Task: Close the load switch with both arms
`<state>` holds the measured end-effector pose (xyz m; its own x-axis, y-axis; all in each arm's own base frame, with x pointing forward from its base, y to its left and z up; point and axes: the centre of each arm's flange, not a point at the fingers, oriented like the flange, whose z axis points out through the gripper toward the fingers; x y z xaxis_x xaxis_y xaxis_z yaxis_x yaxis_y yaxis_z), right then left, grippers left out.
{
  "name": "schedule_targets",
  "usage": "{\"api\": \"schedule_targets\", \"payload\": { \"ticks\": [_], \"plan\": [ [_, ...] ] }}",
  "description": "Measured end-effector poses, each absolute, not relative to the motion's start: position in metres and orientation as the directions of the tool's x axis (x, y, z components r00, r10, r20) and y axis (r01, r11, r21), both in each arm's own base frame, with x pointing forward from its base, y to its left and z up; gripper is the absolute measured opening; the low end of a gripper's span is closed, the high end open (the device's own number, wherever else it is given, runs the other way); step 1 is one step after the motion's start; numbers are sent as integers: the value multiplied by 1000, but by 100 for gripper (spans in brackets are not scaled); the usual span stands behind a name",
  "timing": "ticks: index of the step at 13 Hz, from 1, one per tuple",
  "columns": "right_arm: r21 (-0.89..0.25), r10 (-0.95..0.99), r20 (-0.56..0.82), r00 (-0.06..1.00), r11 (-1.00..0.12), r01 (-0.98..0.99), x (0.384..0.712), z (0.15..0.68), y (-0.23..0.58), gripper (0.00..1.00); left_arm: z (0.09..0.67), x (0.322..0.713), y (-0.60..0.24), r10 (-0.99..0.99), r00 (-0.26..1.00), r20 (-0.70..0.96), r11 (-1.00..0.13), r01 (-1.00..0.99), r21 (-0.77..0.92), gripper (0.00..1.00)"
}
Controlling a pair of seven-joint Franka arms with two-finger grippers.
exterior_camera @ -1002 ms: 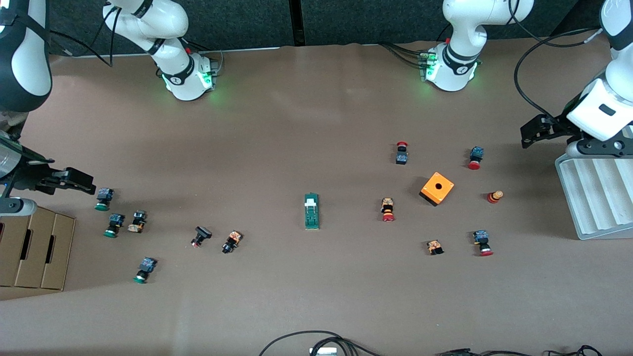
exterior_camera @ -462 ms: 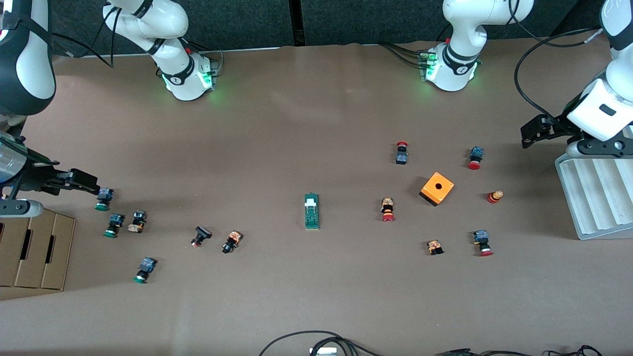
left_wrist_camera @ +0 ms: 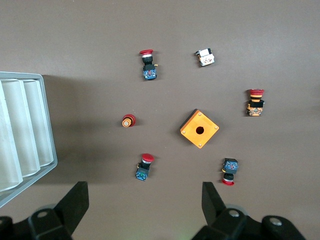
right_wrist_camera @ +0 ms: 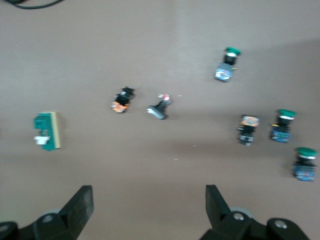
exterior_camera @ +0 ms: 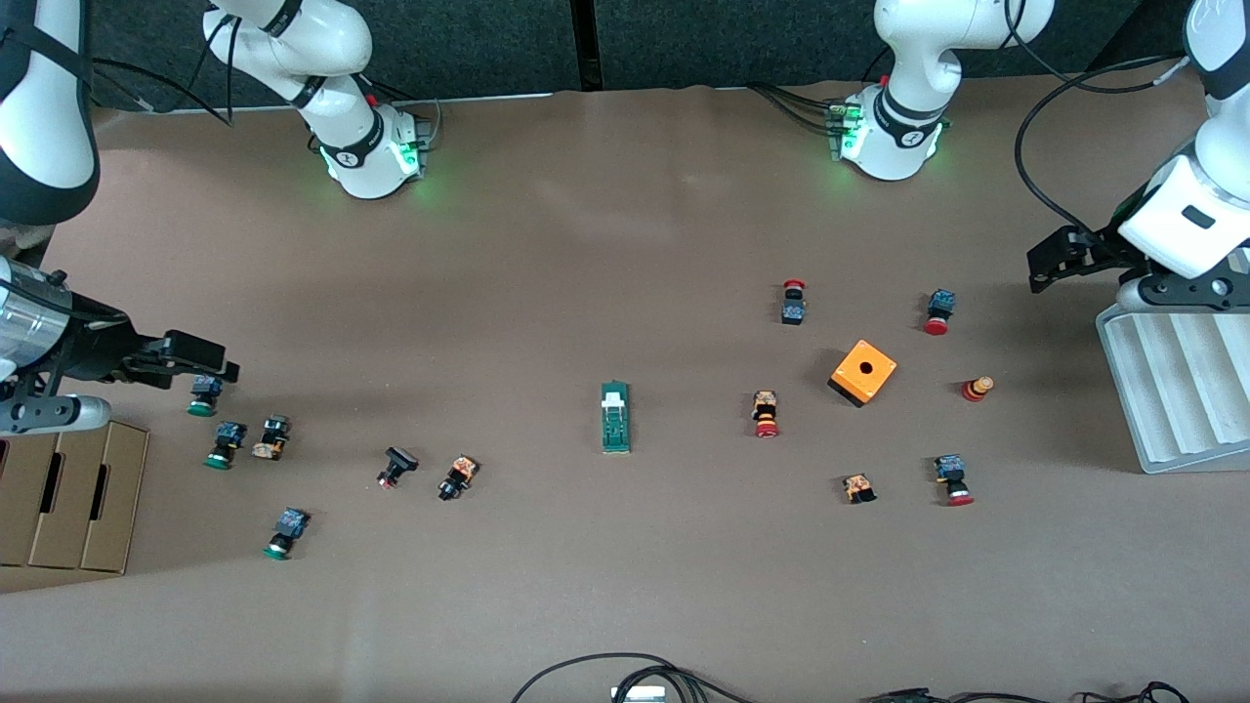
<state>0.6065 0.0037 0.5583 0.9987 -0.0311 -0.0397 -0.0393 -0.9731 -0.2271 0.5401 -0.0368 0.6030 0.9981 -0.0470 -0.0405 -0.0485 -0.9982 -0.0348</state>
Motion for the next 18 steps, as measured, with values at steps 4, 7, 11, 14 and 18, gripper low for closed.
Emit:
{"api": "schedule_targets", "payload": {
  "ticks": [4, 7, 11, 14, 18],
  "plan": [
    [-326, 48, -45, 998, -945, 30, 621, 529, 18, 100, 603, 540, -37, -47, 998, -40, -998, -49, -35, 100],
    [-271, 148, -14, 989, -952, 139, 627, 519, 55, 100, 603, 540, -37, -48, 998, -40, -998, -49, -35, 100],
    [-140, 304, 17, 952, -943, 303, 621, 519, 130, 100, 603, 540, -38, -49, 998, -40, -998, -50, -34, 100],
    [-141, 347, 11, 938, -928, 345, 620, 510, 149, 100, 603, 540, -38, -45, 998, -40, -998, -46, -34, 100],
    [-139, 348, 26, 937, -927, 348, 627, 501, 149, 100, 604, 538, -58, 4, 999, -35, -999, 2, -37, 100]
  ]
}}
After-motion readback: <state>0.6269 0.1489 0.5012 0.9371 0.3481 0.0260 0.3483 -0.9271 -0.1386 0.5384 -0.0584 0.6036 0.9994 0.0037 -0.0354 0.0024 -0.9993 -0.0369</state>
